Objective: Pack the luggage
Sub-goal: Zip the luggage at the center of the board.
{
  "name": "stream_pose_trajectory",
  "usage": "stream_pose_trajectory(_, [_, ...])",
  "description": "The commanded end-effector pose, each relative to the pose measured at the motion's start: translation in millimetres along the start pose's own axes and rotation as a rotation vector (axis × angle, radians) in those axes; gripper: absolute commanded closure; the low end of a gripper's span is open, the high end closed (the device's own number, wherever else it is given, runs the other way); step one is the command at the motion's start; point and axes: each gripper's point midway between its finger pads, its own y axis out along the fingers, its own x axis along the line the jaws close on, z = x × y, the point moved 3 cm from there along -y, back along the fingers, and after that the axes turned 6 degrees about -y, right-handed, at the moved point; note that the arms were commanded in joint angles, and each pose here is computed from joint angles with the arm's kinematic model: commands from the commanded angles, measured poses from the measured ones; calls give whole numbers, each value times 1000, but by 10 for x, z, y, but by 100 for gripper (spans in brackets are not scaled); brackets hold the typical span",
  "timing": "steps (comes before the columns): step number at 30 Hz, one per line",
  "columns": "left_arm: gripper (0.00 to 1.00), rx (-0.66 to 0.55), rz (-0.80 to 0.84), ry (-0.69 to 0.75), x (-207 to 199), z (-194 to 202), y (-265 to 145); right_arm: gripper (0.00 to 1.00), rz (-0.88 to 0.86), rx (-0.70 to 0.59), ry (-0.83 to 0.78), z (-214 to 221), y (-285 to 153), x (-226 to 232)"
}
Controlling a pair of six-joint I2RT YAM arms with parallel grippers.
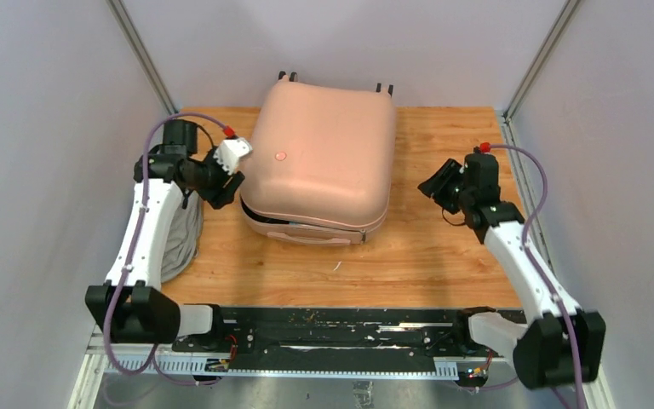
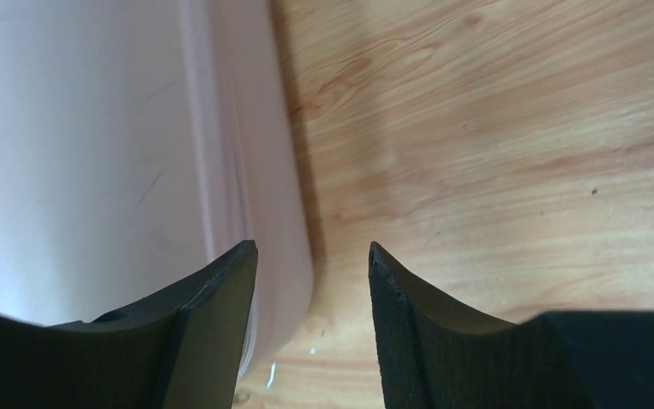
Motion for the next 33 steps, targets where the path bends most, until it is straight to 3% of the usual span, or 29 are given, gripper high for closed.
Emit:
stream_pose_trajectory(1, [41, 9, 51, -260, 217, 302, 119, 46, 151, 8, 43, -248, 364, -179])
stream_pose_trajectory(4, [42, 16, -120, -396, 563, 473, 289, 46, 151, 30, 27, -411, 762, -129])
stream_pose_trajectory(7, [42, -9, -332, -498, 882, 564, 418, 48, 108, 131, 23, -449, 1234, -32])
stream_pose_trajectory(10, [41, -53, -410, -562, 986, 617, 546, 52, 63, 241, 11, -473, 1653, 160])
stream_pose_trajectory(14, [41, -34, -325, -582, 808, 676, 632, 52, 20, 341, -51, -321, 2061, 479])
stream_pose_trajectory(17, [40, -35, -231, -506, 547, 775, 654, 50, -47, 359, -109, -296, 2234, 830])
stream_pose_trajectory(24, [40, -5, -43, -449, 49, 1011, 753, 47, -322, 346, -148, -493, 2474, 1590])
stream_pose_trajectory(26, [40, 1, -8, -434, -83, 1074, 780, 42, -393, 316, -195, -610, 2442, 1750])
stream_pose_trajectory(30, [41, -17, 29, -362, -284, 1076, 740, 32, -282, 244, -232, -814, 2296, 1477])
stream_pose_trajectory(33, [41, -48, 40, -341, -362, 1052, 675, 26, -149, 137, -211, -1124, 1943, 1053])
